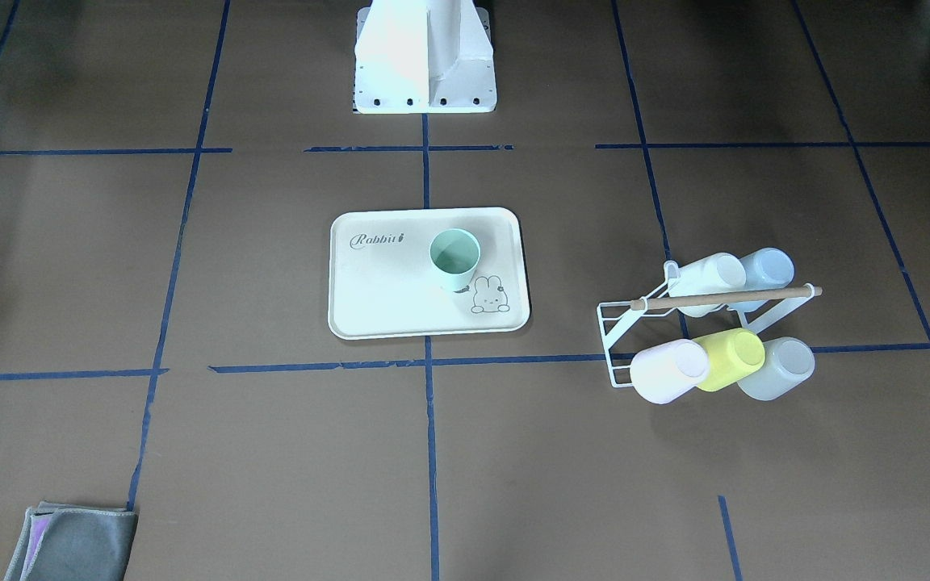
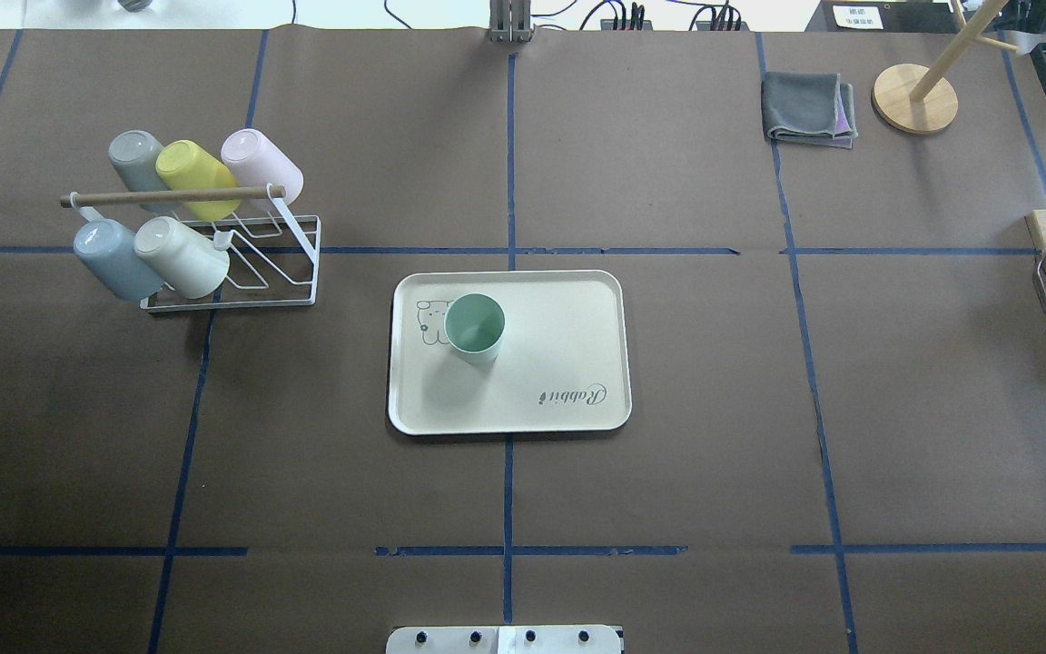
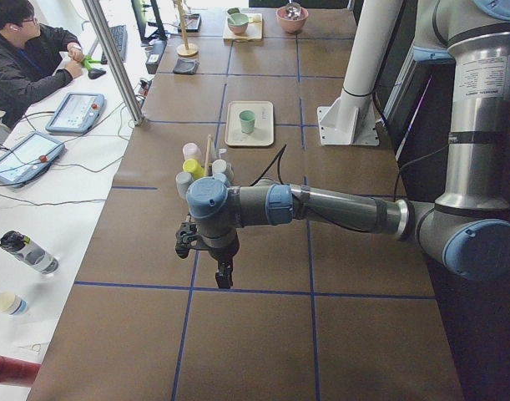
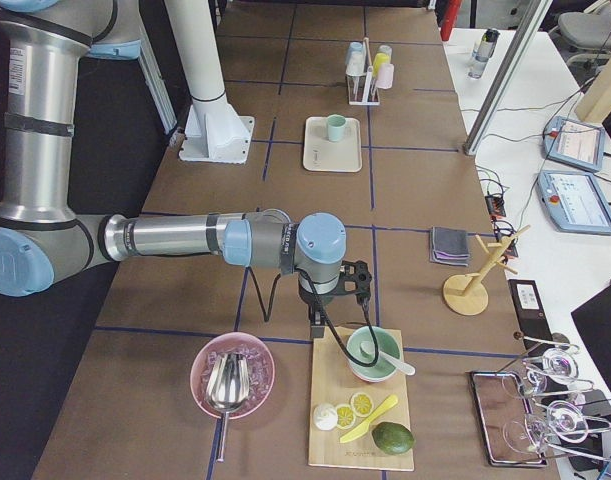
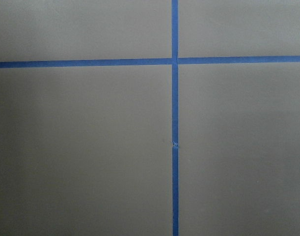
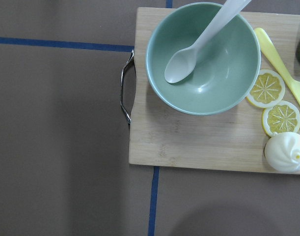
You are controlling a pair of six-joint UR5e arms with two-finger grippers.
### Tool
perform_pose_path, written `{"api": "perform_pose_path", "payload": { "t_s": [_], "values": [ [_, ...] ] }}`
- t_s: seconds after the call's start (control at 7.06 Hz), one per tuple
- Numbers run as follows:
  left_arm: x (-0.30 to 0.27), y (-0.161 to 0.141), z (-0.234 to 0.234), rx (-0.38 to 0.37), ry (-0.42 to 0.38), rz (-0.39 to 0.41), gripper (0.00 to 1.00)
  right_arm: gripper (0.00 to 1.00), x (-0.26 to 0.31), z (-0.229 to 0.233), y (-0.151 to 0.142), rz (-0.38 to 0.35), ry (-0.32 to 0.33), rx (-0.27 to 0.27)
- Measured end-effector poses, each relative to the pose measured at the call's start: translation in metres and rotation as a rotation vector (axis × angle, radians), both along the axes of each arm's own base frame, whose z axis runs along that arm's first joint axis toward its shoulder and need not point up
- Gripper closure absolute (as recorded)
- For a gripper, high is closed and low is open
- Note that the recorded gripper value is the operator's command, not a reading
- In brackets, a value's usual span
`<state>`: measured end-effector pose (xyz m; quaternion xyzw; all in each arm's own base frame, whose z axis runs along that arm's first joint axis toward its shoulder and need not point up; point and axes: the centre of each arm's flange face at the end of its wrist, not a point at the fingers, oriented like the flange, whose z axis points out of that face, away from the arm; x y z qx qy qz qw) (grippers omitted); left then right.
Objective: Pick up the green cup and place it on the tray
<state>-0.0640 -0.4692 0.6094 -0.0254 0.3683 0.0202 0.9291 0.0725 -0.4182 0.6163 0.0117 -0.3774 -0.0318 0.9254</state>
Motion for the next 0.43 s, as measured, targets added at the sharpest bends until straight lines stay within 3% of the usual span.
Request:
{"api": "perform_pose_path", "payload": {
  "t_s": [0.43],
  "values": [
    [0.0007, 0.0016, 0.0009, -0.003, 0.001, 0.001, 0.00, 0.00, -0.0006, 0.0000, -0.0006, -0.002, 0.000, 0.001]
  ]
}}
